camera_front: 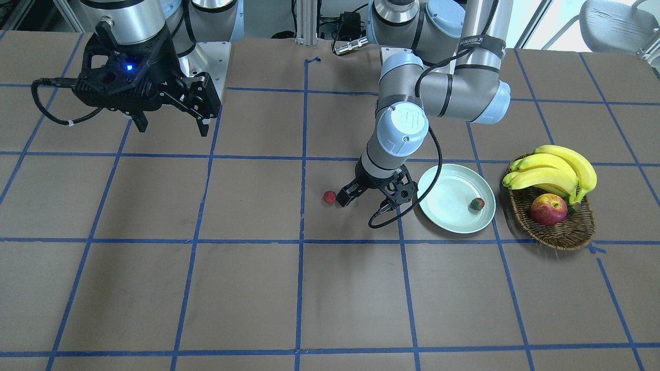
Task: Collect all strawberries into plate
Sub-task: 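Return the left gripper to the cluster and grasp another strawberry, then carry the strawberry onto the green plate and release it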
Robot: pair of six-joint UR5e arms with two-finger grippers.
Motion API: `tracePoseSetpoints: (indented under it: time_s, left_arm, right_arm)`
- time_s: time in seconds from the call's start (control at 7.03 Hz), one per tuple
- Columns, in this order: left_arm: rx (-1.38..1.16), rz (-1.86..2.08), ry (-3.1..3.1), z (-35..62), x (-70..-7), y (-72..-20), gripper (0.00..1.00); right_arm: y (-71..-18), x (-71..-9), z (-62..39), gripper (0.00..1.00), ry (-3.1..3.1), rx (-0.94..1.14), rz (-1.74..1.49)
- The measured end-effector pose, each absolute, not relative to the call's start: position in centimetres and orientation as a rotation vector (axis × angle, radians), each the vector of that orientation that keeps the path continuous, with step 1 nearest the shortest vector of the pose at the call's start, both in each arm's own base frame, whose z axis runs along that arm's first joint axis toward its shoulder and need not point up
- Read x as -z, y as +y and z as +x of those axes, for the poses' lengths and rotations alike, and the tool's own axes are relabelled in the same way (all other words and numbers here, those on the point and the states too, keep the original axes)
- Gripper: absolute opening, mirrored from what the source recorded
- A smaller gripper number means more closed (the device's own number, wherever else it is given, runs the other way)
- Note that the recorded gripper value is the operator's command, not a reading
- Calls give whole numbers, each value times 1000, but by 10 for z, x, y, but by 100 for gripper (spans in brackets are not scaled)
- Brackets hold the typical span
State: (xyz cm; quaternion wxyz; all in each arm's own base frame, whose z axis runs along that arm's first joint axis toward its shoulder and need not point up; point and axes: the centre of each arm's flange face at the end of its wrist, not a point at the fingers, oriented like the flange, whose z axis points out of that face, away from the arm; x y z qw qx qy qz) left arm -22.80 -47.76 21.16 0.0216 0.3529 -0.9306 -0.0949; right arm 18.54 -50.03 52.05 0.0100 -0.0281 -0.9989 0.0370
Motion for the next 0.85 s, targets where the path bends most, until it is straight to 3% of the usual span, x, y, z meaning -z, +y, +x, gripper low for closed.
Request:
tracePoseSetpoints:
  time_s: [0.28, 0.43, 0.71, 0.85]
  left_arm:
    - [369, 1223, -2823, -233, -190, -480, 100]
    - [404, 1258, -2800, -235, -182, -480, 91]
    - [441, 1286, -2785, -236, -170, -481, 89]
    - [442, 1289, -2782, -236, -166, -482, 59]
  right_arm:
    - [-500, -521, 185, 100, -3118, -116, -88]
    - [-500, -521, 185, 100, -3118, -116, -88]
    - [-500, -522, 185, 100, -3118, -118, -88]
    - [-500, -522, 185, 100, -3118, -119, -88]
